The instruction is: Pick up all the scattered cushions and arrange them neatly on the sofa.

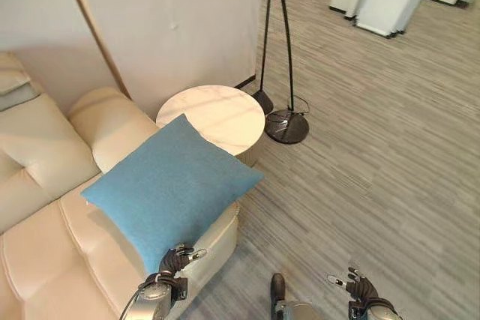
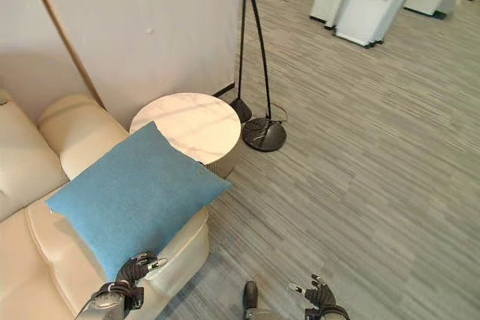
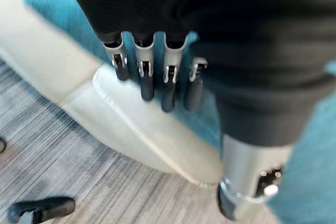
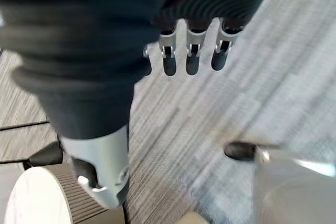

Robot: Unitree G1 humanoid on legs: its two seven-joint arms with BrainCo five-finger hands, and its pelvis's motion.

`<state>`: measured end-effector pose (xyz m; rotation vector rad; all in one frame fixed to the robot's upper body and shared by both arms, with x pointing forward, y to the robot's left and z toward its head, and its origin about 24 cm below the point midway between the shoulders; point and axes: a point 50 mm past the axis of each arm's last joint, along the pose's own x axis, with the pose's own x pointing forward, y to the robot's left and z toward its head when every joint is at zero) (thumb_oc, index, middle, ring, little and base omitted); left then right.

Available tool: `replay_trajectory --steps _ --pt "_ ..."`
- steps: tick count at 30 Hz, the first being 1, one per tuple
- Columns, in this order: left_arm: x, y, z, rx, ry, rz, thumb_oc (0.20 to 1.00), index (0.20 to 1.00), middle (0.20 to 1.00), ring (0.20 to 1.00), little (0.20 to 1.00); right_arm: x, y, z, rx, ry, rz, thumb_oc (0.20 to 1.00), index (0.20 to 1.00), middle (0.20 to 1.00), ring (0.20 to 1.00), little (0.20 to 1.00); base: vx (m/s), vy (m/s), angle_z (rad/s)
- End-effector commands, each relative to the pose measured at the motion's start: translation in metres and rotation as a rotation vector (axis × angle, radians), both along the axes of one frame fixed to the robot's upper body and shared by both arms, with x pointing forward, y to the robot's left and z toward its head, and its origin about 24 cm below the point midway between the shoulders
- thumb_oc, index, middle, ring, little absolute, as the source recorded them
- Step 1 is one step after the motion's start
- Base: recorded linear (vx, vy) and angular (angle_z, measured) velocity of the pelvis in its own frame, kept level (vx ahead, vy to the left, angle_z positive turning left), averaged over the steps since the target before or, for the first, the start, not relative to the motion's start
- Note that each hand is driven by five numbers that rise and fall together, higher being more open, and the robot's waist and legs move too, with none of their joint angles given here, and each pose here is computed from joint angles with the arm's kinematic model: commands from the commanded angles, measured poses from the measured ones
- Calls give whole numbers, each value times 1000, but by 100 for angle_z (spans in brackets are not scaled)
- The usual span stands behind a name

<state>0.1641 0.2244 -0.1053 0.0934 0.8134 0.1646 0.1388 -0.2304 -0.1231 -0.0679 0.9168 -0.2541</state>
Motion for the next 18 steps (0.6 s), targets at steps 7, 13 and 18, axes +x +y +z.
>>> replay_trajectory --steps 7,13,18 --pt "27 -6 18 -27 -126 -3 1000 1000 1000 1000 1000 17 -41 25 -108 -103 -21 1000 1000 1000 1000 1000 179 -188 48" --pt "33 -6 19 7 -125 -42 1000 1000 1000 1000 1000 15 -38 22 -121 -88 -8 1000 1000 1000 1000 1000 139 7 111" --pt "23 -1 13 8 -91 -15 1000 1000 1000 1000 1000 11 -29 16 -115 -56 37 1000 1000 1000 1000 1000 291 174 51"
